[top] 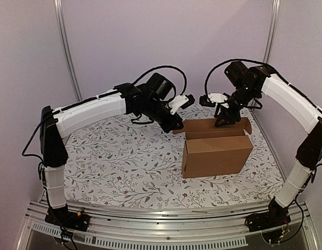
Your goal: Fold the paper box
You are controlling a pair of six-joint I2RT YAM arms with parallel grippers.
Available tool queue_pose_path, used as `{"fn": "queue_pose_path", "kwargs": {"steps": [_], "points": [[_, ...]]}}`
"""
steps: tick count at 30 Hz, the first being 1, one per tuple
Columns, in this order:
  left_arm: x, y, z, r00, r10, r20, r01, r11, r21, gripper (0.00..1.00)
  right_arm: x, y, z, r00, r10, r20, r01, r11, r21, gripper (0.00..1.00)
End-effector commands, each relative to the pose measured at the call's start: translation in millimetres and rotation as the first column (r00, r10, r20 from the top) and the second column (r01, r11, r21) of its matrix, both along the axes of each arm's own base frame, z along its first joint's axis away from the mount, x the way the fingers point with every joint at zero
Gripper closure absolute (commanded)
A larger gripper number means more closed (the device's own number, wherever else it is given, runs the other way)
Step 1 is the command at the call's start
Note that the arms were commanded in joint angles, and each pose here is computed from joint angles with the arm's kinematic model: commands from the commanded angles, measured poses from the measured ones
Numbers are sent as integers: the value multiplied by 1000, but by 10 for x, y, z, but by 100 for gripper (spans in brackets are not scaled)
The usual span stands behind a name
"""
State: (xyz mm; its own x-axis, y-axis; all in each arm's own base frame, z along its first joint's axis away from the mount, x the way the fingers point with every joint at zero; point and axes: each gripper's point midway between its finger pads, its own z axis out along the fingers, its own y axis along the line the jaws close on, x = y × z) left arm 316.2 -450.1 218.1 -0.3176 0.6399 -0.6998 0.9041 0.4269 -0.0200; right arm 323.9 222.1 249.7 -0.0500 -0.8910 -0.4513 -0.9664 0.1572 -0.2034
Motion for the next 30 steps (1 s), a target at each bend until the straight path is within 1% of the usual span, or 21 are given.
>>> {"fn": "queue_pose_path", "kwargs": {"steps": [1,5,8,10,12,14,15,17,18,20,22,23,25,27,30], "points": [[-94,12,22,1000,-24,20,23,1000,16,98,-198,-55,-102,989,30,-146,-36,999,-40,66],[-83,29,34,999,-18,32,17,1000,16,93,-166,-54,-116,987,13,-160,-18,999,-35,81],[-68,71,58,999,-5,51,4,1000,22,83,-130,-67,-137,984,-5,-176,-1,999,-38,91],[-47,118,78,998,15,67,-17,999,27,72,-115,-88,-171,981,-16,-196,7,999,-47,98],[-23,191,147,993,56,101,-59,998,26,61,-102,-96,-222,974,-24,-226,12,998,-54,100],[-40,274,283,982,106,156,-107,994,-1,54,-83,-107,-250,967,-37,-252,25,998,-52,100],[-106,343,279,976,118,183,-119,993,-3,51,-64,-123,-269,963,-48,-264,36,998,-52,100],[-280,401,477,954,141,265,-127,989,-70,49,-51,-136,-272,960,-61,-274,49,998,-50,100],[-430,399,539,949,138,284,-113,988,-101,48,-48,-143,-269,959,-65,-276,54,997,-48,100],[-780,360,640,951,108,289,-62,985,-163,50,-68,-146,-246,958,-67,-278,57,997,-44,100],[-1211,211,627,958,40,283,22,977,-213,57,-80,-156,-245,956,-72,-284,62,997,-44,100],[-1350,154,531,962,24,272,38,975,-220,62,-82,-161,-255,955,-74,-288,64,997,-46,100],[-1604,-25,306,976,-14,219,70,966,-249,77,-82,-169,-288,952,-81,-294,69,996,-54,100],[-1775,-209,26,985,-51,166,91,964,-248,84,-83,-165,-321,948,-87,-305,74,996,-56,100],[-1796,-489,-264,993,-38,115,68,960,-270,88,-97,-144,-344,941,-90,-325,79,996,-48,100]]}}
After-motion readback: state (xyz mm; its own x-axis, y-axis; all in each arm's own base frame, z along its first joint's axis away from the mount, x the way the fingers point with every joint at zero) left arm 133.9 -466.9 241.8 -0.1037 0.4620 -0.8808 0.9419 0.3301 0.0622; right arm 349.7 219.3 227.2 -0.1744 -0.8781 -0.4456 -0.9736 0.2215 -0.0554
